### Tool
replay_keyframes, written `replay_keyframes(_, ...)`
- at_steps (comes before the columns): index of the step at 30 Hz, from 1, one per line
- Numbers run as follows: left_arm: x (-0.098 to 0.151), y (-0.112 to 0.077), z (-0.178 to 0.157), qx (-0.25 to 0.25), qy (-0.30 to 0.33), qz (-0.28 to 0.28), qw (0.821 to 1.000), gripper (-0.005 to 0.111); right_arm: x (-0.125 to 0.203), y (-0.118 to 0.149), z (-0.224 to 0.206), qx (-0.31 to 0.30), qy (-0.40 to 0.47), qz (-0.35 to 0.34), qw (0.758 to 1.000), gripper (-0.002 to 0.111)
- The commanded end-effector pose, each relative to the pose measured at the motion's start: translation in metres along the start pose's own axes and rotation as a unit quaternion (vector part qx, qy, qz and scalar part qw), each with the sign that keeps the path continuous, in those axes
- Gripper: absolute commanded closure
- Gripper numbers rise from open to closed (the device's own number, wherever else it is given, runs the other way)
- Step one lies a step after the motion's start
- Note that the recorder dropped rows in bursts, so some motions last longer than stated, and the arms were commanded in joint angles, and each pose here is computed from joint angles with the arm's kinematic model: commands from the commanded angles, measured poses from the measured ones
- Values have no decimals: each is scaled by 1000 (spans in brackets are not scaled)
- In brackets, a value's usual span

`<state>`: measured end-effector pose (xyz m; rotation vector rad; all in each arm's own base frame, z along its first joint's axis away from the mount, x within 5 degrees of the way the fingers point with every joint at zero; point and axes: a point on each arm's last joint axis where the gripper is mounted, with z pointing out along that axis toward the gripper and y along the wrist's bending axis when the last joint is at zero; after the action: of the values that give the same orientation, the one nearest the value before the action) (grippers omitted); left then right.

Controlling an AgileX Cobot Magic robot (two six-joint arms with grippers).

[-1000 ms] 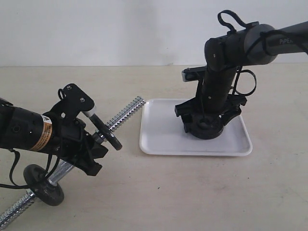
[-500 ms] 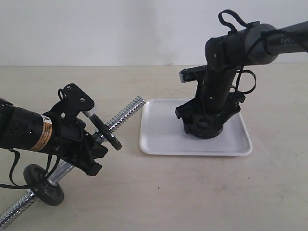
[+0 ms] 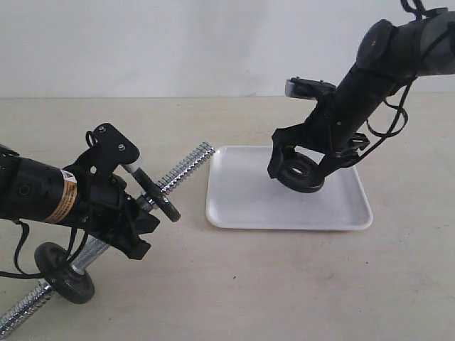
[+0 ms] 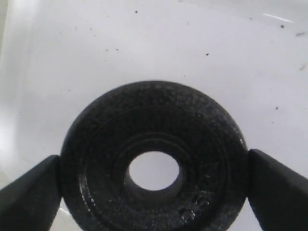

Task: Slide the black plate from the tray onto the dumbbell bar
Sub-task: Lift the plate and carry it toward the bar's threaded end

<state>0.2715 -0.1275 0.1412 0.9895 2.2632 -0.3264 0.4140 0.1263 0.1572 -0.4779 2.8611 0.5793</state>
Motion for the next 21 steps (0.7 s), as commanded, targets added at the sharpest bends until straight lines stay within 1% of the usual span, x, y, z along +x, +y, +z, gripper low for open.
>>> replay_keyframes(1,-17,-1,-10,7,-41,-1,999,102,-1,1,-20,-68,-15,-5,998,108)
replay_keyframes(3,-17,-1,-10,7,-41,-1,999,102,-1,0,-23,-95,-18,-4,995,108)
replay_keyframes(8,-17,-1,-10,7,-41,0,999,102,-4,10,-30,-184,-45,-17,982,108)
replay_keyframes(11,-17,0,-10,5,-40,0,999,102,-6,15,-33,-214,-53,-25,975,108)
replay_keyframes(13,-16,1,-10,-3,-37,0,999,102,-6,19,-35,-240,-58,-32,969,108)
replay_keyframes(17,-16,1,-10,-3,-37,0,999,102,-6,27,-40,-288,-66,-50,954,108)
replay_keyframes(19,-16,1,-10,-4,-37,1,999,102,-9,30,-42,-303,-87,-60,947,108)
replay_keyframes(21,-16,1,-10,-4,-37,1,999,102,-12,31,-45,-319,-108,-55,940,108)
